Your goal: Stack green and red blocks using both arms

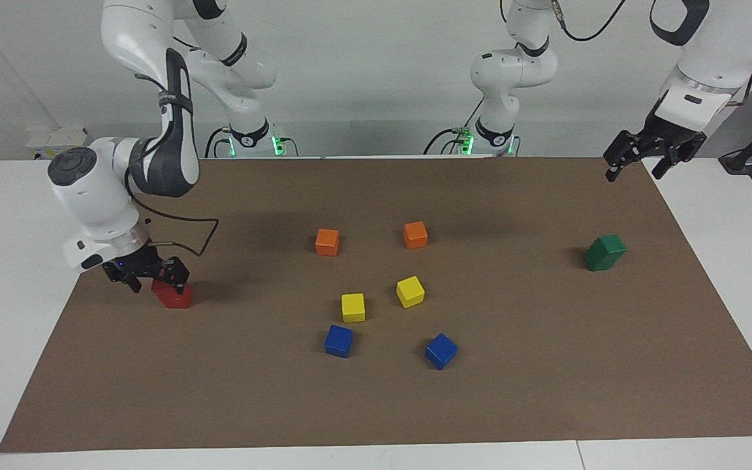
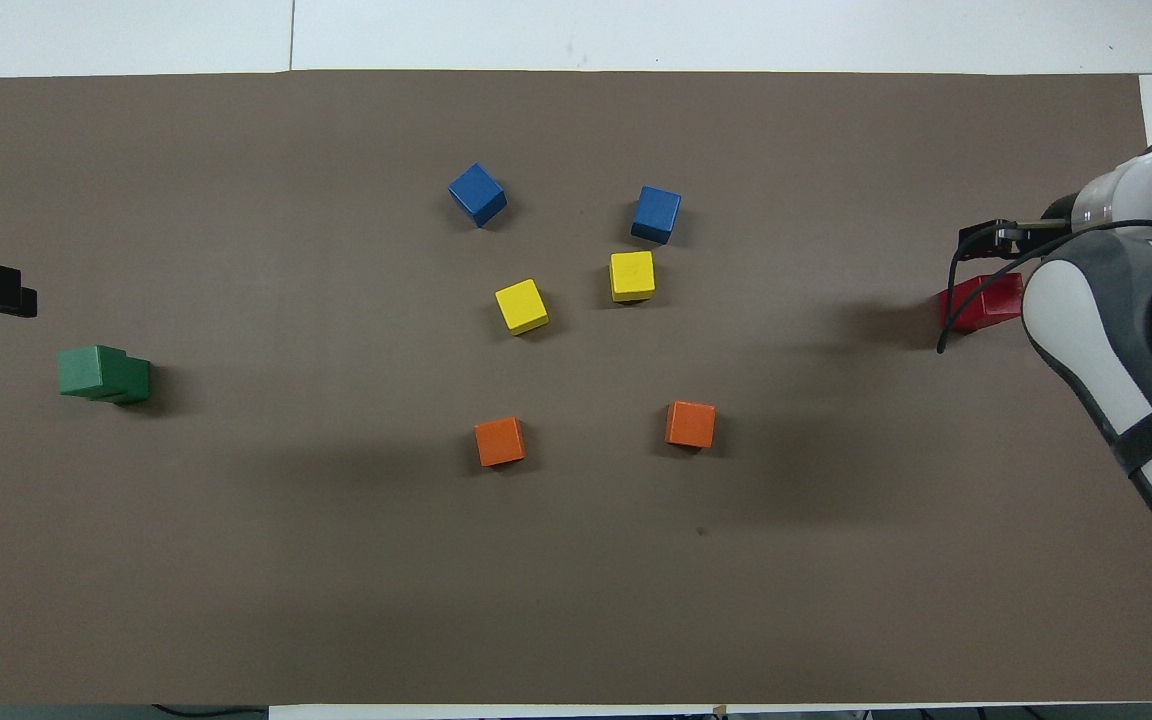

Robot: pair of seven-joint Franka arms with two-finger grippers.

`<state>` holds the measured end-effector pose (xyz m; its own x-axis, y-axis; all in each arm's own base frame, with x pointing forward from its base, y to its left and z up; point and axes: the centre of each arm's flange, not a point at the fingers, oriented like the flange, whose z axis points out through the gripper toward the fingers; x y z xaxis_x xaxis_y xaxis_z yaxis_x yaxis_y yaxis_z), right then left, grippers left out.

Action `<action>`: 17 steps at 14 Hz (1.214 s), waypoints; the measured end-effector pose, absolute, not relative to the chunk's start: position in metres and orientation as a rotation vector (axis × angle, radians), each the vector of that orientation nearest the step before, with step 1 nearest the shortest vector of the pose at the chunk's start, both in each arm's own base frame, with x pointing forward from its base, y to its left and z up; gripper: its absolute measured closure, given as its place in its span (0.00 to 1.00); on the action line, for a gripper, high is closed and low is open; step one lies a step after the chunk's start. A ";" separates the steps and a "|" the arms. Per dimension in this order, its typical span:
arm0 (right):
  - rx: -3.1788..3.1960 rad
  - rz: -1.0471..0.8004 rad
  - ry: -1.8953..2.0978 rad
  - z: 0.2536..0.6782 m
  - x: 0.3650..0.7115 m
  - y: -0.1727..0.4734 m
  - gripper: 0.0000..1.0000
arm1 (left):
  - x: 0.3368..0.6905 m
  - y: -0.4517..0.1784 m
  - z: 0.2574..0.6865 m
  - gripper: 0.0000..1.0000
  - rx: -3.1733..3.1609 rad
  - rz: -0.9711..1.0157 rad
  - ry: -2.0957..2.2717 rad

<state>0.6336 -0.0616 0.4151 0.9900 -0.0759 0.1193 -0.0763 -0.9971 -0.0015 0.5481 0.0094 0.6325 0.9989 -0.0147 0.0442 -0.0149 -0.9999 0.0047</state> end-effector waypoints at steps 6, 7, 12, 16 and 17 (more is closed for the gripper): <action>3.133 0.256 -0.019 0.561 0.596 0.008 0.00 | 0.548 0.009 0.633 0.00 3.136 0.070 -0.023; 3.136 0.203 -0.022 0.576 0.586 0.007 0.00 | 0.548 0.010 0.633 0.00 3.136 0.070 -0.023; 3.137 -0.022 -0.107 0.625 0.566 -0.008 0.00 | 0.548 0.010 0.633 0.00 3.136 0.070 -0.022; 3.137 -0.030 -0.108 0.638 0.559 -0.004 0.00 | 0.548 0.010 0.633 0.00 3.136 0.071 -0.022; 3.137 -0.022 -0.111 0.641 0.557 -0.005 0.00 | 0.548 0.010 0.633 0.00 3.136 0.071 -0.022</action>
